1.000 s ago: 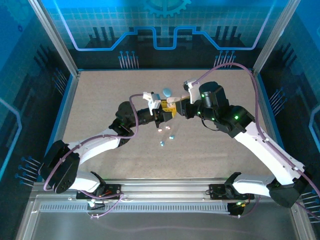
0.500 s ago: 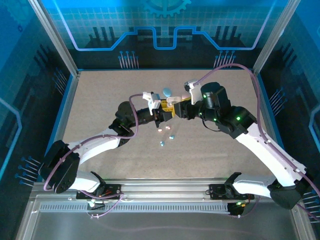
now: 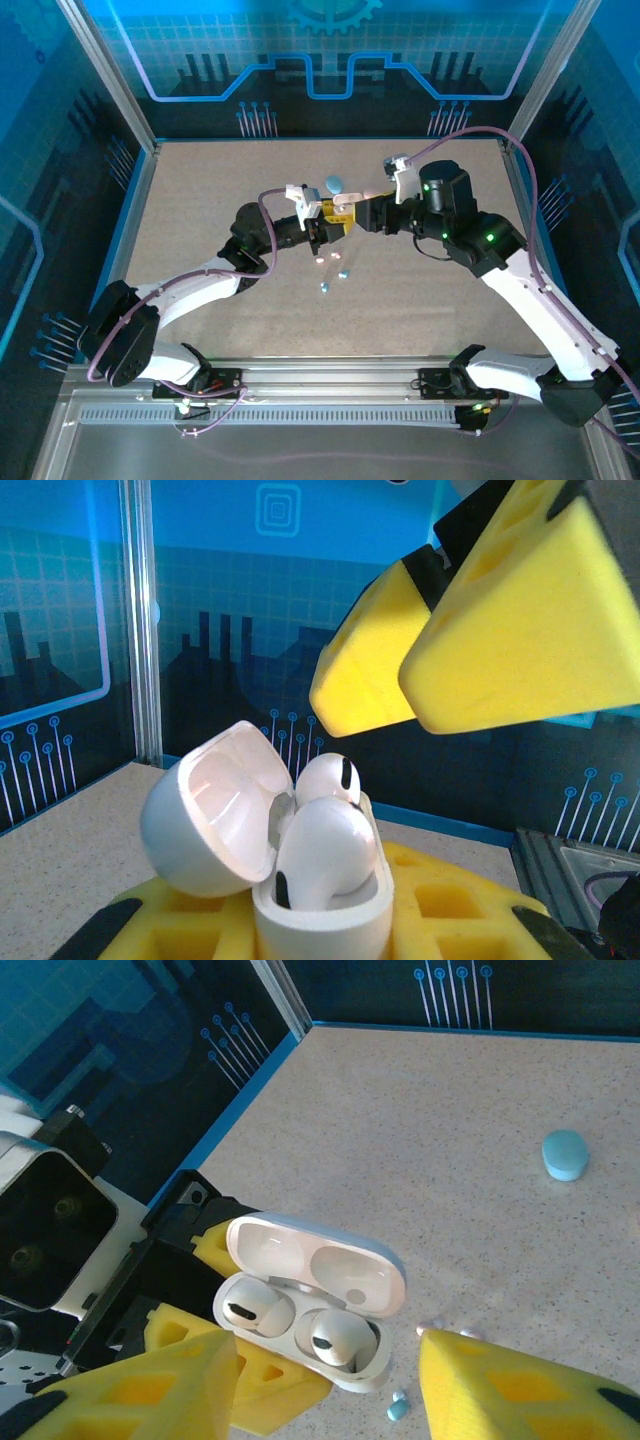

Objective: Insert wireless bluetooth earbuds into charging case

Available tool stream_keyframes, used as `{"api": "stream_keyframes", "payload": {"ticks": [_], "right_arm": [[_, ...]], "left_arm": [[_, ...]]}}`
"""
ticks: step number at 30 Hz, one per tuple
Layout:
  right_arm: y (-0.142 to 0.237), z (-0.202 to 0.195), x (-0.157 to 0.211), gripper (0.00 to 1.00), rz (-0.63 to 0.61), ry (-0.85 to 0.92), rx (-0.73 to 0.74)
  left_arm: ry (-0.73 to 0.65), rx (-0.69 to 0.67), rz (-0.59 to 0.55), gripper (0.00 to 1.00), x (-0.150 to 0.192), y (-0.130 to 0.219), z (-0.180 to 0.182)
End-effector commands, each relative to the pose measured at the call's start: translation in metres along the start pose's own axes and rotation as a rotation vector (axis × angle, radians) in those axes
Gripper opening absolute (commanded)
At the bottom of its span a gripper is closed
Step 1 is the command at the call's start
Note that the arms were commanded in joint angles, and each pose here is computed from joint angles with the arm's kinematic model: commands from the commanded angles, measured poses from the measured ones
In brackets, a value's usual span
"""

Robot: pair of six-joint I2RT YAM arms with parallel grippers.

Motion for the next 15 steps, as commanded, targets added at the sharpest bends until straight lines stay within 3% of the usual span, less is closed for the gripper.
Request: {"api": "stream_keyframes", "payload": {"ticks": [1,7,15], "right_arm": [[0.007,-0.007,-0.005,0.48,-0.034,-0.039,0.025],[0.004,-0.019,-0.005,0.39,-0.026,-0.095,0.060],[0.001,-0.034,-0.021,0.49,0.011,-0.189,-0.008]], "left_arm": [[-0.065,0.012,-0.039,0.22,-0.012,0.002,-0.004],[-0.089,0.036,-0.033,0.21,-0.012,0.002,-0.007],[-0.107,0.076,0.004,0.21,-0.009,0.001,-0.011]]}}
Point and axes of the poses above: each hand's point on the last joint's axis, 136 mm out from that joint toward the fingers, its own y axis back along the fingers, its own z axis along the line the jaws close on, x = y × z, the point moved 7 cm from there along y, back along the fingers, and after that the axes turned 3 degrees about -y, right-handed, at the moved point
